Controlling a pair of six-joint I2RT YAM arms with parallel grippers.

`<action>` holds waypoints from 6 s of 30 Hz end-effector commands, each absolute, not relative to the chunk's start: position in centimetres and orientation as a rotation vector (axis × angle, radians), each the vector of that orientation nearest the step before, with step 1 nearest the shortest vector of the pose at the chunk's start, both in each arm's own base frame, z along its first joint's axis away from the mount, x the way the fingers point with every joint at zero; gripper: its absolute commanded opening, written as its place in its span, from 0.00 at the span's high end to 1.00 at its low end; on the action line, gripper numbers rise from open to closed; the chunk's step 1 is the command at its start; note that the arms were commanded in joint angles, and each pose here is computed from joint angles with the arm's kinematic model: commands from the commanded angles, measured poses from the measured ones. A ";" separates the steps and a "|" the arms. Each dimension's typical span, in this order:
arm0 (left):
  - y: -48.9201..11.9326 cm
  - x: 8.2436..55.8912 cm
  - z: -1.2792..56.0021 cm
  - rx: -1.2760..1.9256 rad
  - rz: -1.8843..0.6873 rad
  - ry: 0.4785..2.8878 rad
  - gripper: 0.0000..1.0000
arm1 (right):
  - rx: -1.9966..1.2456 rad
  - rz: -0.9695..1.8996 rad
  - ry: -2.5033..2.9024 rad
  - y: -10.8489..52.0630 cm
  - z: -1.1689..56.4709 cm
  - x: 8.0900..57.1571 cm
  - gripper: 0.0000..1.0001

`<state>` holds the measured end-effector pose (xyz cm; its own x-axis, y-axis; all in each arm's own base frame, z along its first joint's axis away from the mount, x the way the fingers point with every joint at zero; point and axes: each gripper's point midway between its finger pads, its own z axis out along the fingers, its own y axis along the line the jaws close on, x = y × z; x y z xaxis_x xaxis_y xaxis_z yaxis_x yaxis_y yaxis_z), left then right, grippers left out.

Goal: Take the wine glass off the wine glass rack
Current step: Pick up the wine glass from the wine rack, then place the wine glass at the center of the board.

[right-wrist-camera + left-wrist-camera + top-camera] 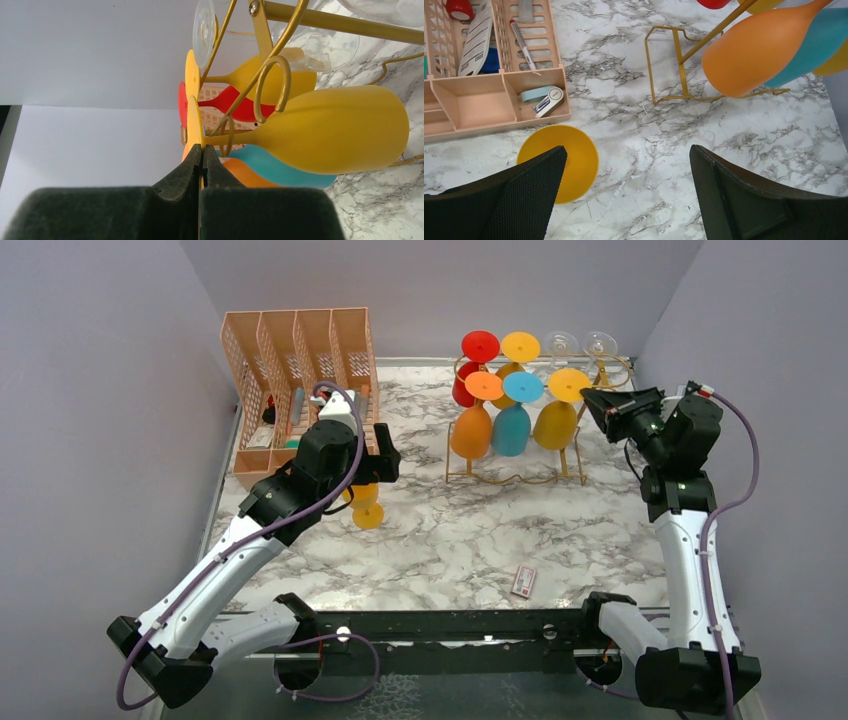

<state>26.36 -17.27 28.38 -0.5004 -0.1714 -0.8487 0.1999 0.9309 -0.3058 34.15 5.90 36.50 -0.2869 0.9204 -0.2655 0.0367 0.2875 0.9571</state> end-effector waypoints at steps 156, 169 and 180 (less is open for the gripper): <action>-24.3 21.0 32.4 0.322 -1.263 2.036 0.01 | -1.543 1.274 0.958 24.8 17.8 6.9 0.99; -27.6 18.5 31.9 0.506 -1.703 1.986 0.15 | -1.542 1.279 0.840 24.3 19.3 5.5 0.99; -29.2 15.0 30.7 0.677 -1.805 2.000 0.26 | -1.560 1.281 0.817 24.4 19.3 5.4 0.99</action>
<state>16.86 -28.56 31.02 -0.8286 0.0368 -0.5586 0.5577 0.1400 -0.8181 5.88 24.36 18.76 0.1943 0.0261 -0.9806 -0.9280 -0.3190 -0.1924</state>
